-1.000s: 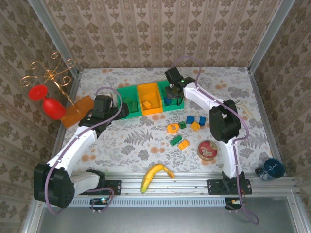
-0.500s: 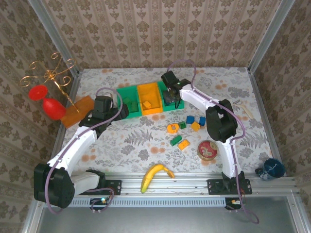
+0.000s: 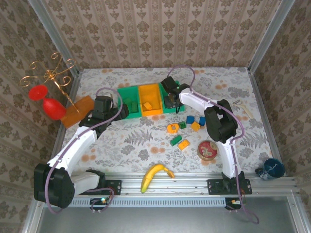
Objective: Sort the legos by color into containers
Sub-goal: Place the lego in the container.
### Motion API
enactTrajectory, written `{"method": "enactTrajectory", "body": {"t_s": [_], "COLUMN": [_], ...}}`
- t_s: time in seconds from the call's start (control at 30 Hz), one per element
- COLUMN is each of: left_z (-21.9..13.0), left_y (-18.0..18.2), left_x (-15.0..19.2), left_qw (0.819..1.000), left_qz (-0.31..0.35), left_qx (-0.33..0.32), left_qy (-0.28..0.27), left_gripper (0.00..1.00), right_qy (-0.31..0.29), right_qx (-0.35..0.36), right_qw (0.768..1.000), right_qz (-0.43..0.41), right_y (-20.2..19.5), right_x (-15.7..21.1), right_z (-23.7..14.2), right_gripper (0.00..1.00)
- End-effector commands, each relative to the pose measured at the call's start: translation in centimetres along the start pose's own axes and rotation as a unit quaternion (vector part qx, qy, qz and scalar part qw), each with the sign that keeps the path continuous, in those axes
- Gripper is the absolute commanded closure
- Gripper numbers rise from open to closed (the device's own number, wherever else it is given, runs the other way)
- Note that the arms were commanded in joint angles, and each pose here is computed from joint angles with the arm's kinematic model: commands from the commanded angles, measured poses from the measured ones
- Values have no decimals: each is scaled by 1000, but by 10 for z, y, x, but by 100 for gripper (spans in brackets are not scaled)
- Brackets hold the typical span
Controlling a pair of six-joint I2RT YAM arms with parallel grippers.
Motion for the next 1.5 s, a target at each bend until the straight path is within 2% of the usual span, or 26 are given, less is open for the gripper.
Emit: {"method": "enactTrajectory", "body": {"t_s": [0.0,0.1,0.33,0.43,0.67,0.9,1.07,1.3,1.47], "left_z": [-2,-2,-2,-2,-4,-4,-6,-7,-7], "left_y": [2,2,1,1,2,2,2,3,4], "left_x": [0,0,-1,0,-3,-2,-3,-2,-1], "left_qw": [1000,1000,1000,1000,1000,1000,1000,1000,1000], "left_qz": [-12,-13,-13,-12,-11,-12,-11,-12,-13], "left_qx": [5,5,8,8,6,7,5,4,5], "left_qy": [-5,-6,-6,-5,-9,-8,-10,-12,-12], "left_gripper": [0,0,0,0,0,0,0,0,0], "right_qy": [-7,-13,-26,-31,-59,-84,-99,-101,-73], "right_qx": [8,6,16,18,12,-2,-3,18,37], "right_qw": [1000,1000,1000,999,998,996,995,992,989], "right_qz": [8,11,8,4,5,14,29,71,121], "right_y": [-2,-1,-3,-2,-2,-4,-12,-36,-65], "right_x": [2,3,-4,-9,-25,-32,-30,-6,27], "right_z": [-18,-23,-29,-30,-50,-71,-92,-120,-124], "right_gripper": [70,69,49,46,46,56,56,53,46]}}
Point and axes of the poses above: each hand's point on the last joint's axis, 136 mm out from that joint toward the fingers, its own z axis out along the fingers, its own y axis along the line the jaws close on, x = y × z, the point moved 8 cm from there along -z, back along the fingers, and after that the axes turned 3 degrees about z, right-handed, at the moved point
